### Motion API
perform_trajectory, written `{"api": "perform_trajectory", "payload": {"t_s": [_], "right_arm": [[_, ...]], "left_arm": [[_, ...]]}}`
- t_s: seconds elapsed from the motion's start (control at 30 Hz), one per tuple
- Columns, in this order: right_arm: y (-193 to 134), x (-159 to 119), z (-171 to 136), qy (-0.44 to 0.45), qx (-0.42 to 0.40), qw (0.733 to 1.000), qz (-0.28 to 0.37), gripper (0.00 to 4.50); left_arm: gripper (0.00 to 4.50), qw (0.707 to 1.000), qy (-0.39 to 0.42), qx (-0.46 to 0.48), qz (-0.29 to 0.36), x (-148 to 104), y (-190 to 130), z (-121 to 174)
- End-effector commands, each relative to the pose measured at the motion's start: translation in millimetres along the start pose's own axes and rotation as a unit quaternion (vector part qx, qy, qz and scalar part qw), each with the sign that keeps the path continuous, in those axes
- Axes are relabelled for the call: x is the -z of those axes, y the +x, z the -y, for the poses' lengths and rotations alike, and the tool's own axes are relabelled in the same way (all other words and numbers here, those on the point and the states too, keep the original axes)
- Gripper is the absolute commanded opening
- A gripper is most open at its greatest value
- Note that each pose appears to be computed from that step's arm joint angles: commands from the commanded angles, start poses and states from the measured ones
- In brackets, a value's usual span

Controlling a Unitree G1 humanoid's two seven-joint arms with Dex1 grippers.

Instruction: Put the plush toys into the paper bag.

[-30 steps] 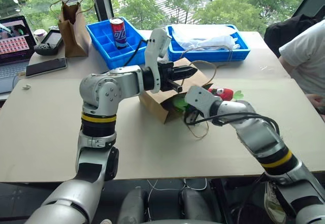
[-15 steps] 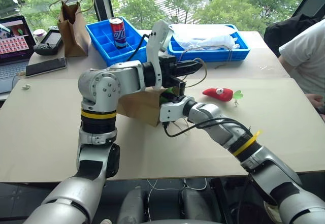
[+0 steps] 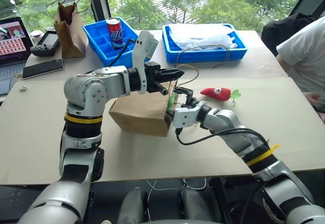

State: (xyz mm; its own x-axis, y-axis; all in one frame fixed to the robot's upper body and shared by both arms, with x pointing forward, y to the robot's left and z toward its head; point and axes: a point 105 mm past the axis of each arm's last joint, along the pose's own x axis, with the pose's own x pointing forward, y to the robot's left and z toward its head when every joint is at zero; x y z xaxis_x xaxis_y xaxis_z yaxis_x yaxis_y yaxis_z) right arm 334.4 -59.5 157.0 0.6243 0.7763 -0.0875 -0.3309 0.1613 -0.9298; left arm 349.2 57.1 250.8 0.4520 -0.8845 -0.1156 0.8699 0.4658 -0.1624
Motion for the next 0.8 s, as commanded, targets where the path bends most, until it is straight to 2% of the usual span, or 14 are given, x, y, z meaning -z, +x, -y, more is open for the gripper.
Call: {"api": "perform_trajectory", "payload": {"t_s": [0.03,0.17,0.2,0.27,0.33,0.37,0.43,0.53,0.7,0.8], "right_arm": [[-24.4,-15.3,18.0,0.086,-0.003,0.996,0.017,4.42],[-62.6,-0.4,28.4,0.209,-0.023,0.978,-0.016,4.42],[-70.5,11.7,41.1,0.229,0.005,0.973,-0.035,4.42],[-82.5,39.7,60.8,0.252,0.055,0.962,-0.087,4.42],[-98.0,96.6,77.8,0.264,0.124,0.935,-0.201,4.42],[-101.3,116.0,82.1,0.282,0.153,0.919,-0.23,4.42],[-98.4,136.4,81.1,0.32,0.183,0.895,-0.251,4.42],[-86.2,166.2,62.7,0.375,0.199,0.862,-0.277,4.42],[-73.3,193.8,37.1,0.426,0.2,0.828,-0.305,4.42],[-66.6,196.3,21.0,0.458,0.185,0.816,-0.3,3.7]], "left_arm": [[0.0,1.0,0.029,0.001,0.01,-6.8,-6.1,-2.8],[0.0,0.999,0.029,0.005,0.015,-7.8,-6.3,-1.7],[0.0,0.999,0.027,0.004,0.017,-7.8,-6.4,-1.8],[0.0,1.0,0.025,0.003,0.019,-8.1,-6.4,-2.2],[0.0,1.0,0.021,0.003,0.021,-8.4,-6.7,-1.7],[0.0,1.0,0.02,0.004,0.022,-8.6,-6.8,-0.8],[0.0,1.0,0.02,0.007,0.022,-9.0,-7.0,0.8],[0.0,0.999,0.029,0.013,0.021,-9.9,-9.6,4.6],[0.0,0.999,0.04,0.011,0.021,-10.6,-14.8,7.8],[0.0,0.999,0.043,0.002,0.022,-10.6,-19.1,6.9]]}}
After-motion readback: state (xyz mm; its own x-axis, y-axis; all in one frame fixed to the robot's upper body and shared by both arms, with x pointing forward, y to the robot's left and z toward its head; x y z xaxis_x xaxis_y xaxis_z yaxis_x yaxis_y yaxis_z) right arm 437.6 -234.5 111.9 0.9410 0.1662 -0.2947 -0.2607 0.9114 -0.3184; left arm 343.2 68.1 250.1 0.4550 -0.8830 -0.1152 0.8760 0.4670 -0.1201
